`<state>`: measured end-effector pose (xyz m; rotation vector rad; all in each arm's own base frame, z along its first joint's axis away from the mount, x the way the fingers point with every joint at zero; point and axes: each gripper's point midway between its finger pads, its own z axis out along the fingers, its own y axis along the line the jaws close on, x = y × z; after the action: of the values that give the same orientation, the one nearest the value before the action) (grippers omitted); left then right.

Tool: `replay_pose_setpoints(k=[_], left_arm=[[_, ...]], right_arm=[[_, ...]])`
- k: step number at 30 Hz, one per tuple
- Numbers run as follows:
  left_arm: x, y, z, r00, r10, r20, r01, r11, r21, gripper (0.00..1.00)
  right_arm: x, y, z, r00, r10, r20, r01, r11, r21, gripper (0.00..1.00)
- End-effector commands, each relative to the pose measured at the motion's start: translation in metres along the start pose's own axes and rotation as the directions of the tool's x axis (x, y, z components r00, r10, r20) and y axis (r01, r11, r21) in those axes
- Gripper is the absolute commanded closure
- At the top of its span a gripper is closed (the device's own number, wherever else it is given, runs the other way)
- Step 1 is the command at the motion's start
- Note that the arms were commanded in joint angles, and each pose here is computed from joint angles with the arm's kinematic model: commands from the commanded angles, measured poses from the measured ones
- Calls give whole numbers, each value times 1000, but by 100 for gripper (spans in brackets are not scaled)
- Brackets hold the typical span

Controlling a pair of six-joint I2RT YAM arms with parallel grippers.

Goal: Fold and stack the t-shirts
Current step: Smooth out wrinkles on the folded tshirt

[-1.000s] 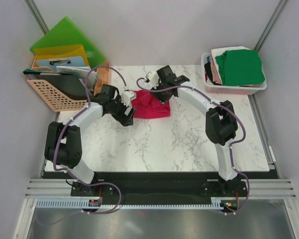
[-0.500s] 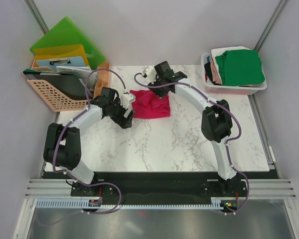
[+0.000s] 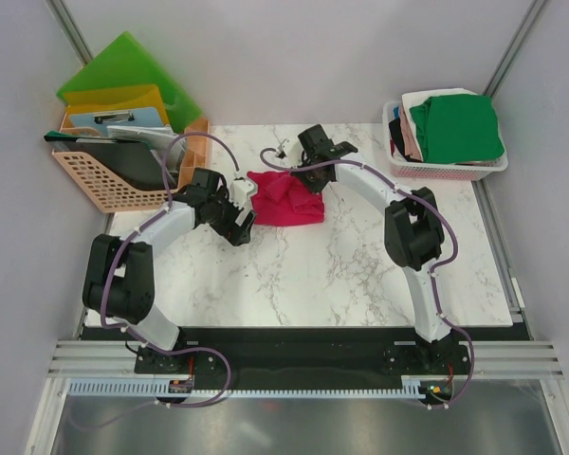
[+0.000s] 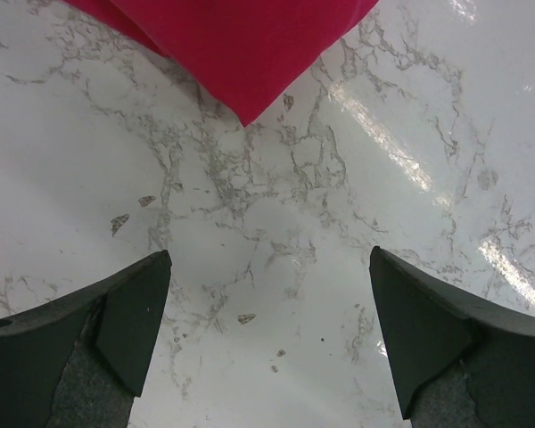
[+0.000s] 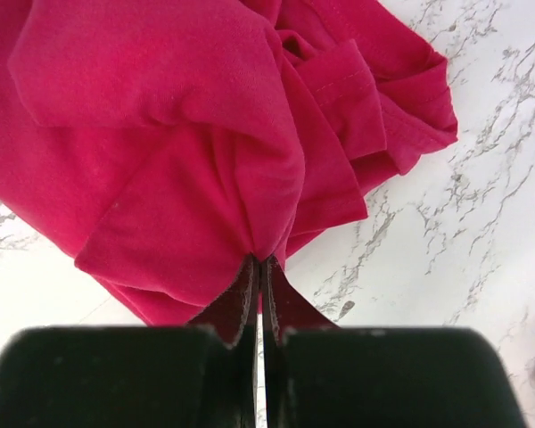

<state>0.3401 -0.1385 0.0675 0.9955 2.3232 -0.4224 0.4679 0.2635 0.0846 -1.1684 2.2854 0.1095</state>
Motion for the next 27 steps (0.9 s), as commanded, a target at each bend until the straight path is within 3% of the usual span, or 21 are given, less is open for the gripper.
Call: replay_pose_setpoints(k=[1, 13, 14, 17, 20, 27], left_arm=[[0, 6, -6, 998, 54, 10, -53, 997, -50, 1], [11, 2, 2, 999, 43, 1, -43, 999, -34, 2], [12, 1, 2, 999, 44, 0, -44, 998, -33, 2], [15, 0, 2, 999, 48, -3, -48, 998, -29, 2], [21, -2, 2, 999, 53, -13, -53, 998, -23, 1], [31, -6, 8, 998, 44, -34, -45, 999, -7, 2]], right_arm=[[-15, -6, -5, 999, 17, 51, -17, 1000, 2, 100], [-50, -67, -21, 993, -91, 68, 70, 961, 266, 100], [-48, -73, -20, 994, -94, 48, 76, 952, 296, 87], [-40, -82, -13, 996, -91, 3, 84, 937, 340, 22], [-27, -73, -7, 996, -84, -13, 84, 945, 317, 7], [-29, -54, -37, 992, -94, 83, 62, 944, 324, 6]])
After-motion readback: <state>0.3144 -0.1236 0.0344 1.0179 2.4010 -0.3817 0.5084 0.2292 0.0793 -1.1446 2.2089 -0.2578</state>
